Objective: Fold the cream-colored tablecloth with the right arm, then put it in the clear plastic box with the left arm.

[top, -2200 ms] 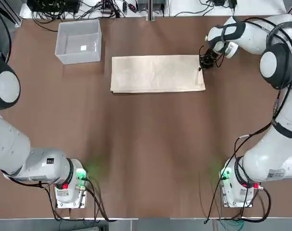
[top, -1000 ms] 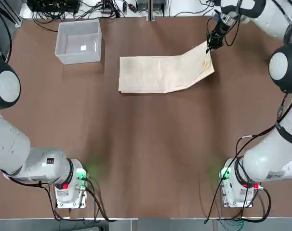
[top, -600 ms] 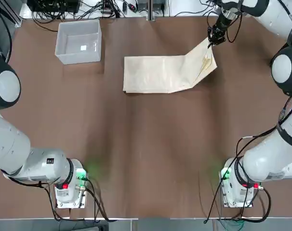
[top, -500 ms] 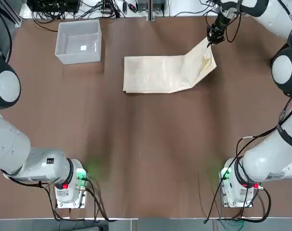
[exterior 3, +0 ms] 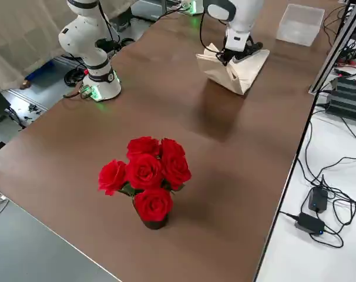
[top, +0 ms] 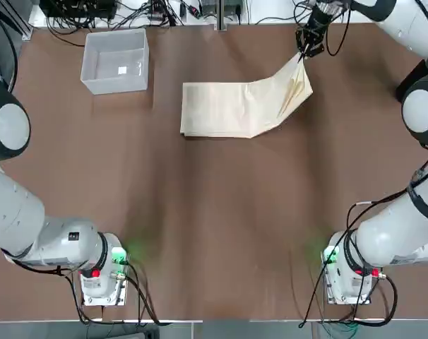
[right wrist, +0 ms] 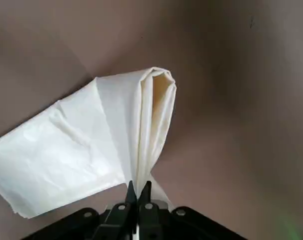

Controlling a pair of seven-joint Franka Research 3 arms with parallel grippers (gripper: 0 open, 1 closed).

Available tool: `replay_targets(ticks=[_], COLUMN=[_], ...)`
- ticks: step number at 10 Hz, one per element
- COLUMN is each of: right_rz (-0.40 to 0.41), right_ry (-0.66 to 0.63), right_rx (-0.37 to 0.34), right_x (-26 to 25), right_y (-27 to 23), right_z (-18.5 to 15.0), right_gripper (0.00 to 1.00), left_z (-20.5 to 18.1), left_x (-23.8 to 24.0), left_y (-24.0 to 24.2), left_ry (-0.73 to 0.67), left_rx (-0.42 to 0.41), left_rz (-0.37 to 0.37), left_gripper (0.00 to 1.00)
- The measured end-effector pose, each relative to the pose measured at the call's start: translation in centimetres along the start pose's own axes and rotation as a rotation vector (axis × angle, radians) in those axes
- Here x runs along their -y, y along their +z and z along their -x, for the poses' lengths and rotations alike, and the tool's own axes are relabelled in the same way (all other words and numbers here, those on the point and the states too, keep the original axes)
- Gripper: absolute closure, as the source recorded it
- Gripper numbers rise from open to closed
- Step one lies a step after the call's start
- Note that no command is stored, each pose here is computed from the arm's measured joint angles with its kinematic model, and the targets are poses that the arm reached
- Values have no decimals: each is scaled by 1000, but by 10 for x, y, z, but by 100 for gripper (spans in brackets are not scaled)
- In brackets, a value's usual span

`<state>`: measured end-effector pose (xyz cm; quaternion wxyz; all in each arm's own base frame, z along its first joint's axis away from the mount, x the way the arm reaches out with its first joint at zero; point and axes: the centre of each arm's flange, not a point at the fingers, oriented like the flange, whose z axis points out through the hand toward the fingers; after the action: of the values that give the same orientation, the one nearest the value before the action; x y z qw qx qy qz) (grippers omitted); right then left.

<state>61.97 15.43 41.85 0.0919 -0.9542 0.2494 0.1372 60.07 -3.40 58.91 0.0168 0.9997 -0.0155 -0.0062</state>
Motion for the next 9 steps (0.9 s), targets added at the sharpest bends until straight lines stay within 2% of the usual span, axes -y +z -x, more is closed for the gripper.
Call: replay_targets(ticks=[5, 9], right_rz=[-21, 13], right_ry=[106, 196], right_rx=[-16, -48], right_x=[35, 70], right_y=[-23, -51], right_z=[29, 73], right_gripper=[97, 97], left_z=[0, 0], left_x=[0, 0], left_y=[0, 0], left_ry=[0, 0], left_rx=[0, 0], left_rz=[0, 0], left_gripper=[0, 0])
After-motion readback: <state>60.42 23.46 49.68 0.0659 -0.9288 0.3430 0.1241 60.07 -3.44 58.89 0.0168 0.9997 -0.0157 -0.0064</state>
